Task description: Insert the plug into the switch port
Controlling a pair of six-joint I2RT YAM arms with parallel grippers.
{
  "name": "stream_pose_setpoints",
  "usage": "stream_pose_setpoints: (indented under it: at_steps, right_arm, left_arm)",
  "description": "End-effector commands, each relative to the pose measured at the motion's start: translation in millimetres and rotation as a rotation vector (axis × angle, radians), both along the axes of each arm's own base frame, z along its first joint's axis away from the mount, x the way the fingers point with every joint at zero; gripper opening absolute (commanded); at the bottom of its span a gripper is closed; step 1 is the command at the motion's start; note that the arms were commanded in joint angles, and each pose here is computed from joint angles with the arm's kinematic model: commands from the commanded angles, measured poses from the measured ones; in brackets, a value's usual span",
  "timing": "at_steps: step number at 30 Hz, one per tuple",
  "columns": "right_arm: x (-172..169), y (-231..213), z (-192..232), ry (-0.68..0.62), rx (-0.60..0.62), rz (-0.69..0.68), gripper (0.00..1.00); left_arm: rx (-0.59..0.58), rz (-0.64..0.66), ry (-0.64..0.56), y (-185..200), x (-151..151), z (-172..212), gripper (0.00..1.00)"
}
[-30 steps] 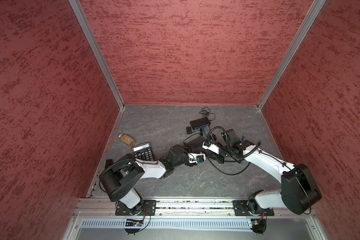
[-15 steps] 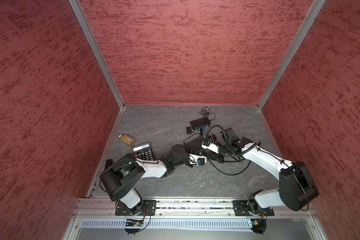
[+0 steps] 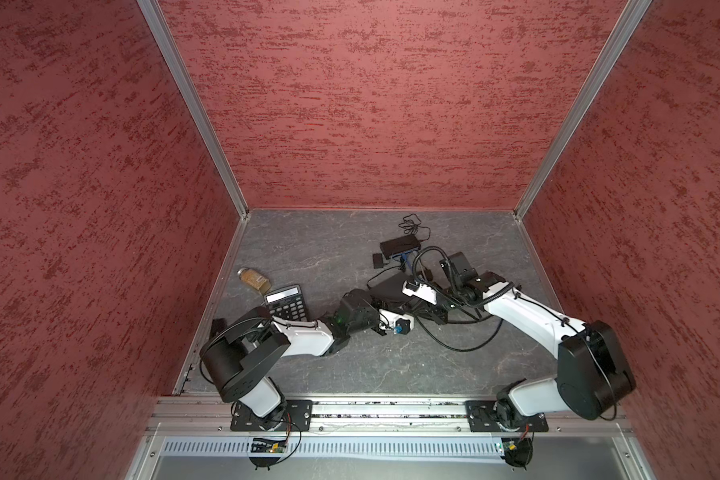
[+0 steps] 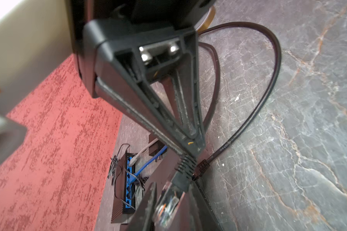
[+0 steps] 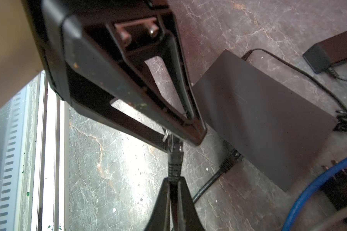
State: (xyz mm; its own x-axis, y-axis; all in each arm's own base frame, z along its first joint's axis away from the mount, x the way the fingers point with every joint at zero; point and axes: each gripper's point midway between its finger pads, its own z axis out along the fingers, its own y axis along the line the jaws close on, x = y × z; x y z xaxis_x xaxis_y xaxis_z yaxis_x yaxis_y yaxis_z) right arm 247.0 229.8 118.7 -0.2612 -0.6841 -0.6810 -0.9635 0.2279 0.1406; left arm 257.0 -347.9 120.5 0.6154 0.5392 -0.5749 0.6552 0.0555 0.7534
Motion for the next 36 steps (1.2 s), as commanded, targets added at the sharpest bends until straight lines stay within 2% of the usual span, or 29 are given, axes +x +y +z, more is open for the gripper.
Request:
stream_pose_setpoints:
  at_steps: [1,10,11,12,14,18,26,31,36]
  right_arm:
    - [-2.1,4.3,8.1,0.0,0.029,0.038,0.0]
    - [2.1,2.9,-2.7,0.017,0.001,0.028,0.0]
    - [3.4,2.9,-3.1,0.007,-0.001,0.025,0.01]
    - [7.2,2.2,-3.4,-0.012,-0.004,0.012,0.1]
    - [11.6,1.5,-4.9,-0.051,0.0,-0.004,0.14]
    - [20.5,1.6,9.9,-0.212,0.052,-0.023,0.26]
    - [22.5,-8.6,27.4,-0.501,0.1,-0.039,0.39]
    - [15.2,-14.9,23.1,-0.585,0.086,-0.012,0.41]
    - [1.9,-14.9,24.5,-0.718,0.133,0.05,0.41]
  left_arm:
    - [0.002,-0.013,-0.008,-5.2,0.8,0.7,0.26]
    - [0.024,-0.02,0.017,-6.5,0.3,-3.5,0.2]
    - [0.025,-0.019,0.025,-6.6,-0.2,-4.0,0.2]
    - [0.026,-0.021,0.034,-6.5,-0.4,-4.5,0.2]
    - [0.022,-0.019,0.057,-6.5,-1.7,-4.9,0.2]
    - [0.007,-0.01,0.139,-5.8,-5.6,-8.0,0.2]
    - [-0.047,0.007,0.304,-3.9,-14.4,-15.6,0.2]
    - [-0.088,0.004,0.386,-0.6,-15.5,-10.8,0.2]
    - [-0.129,-0.012,0.486,6.5,-13.1,-2.8,0.21]
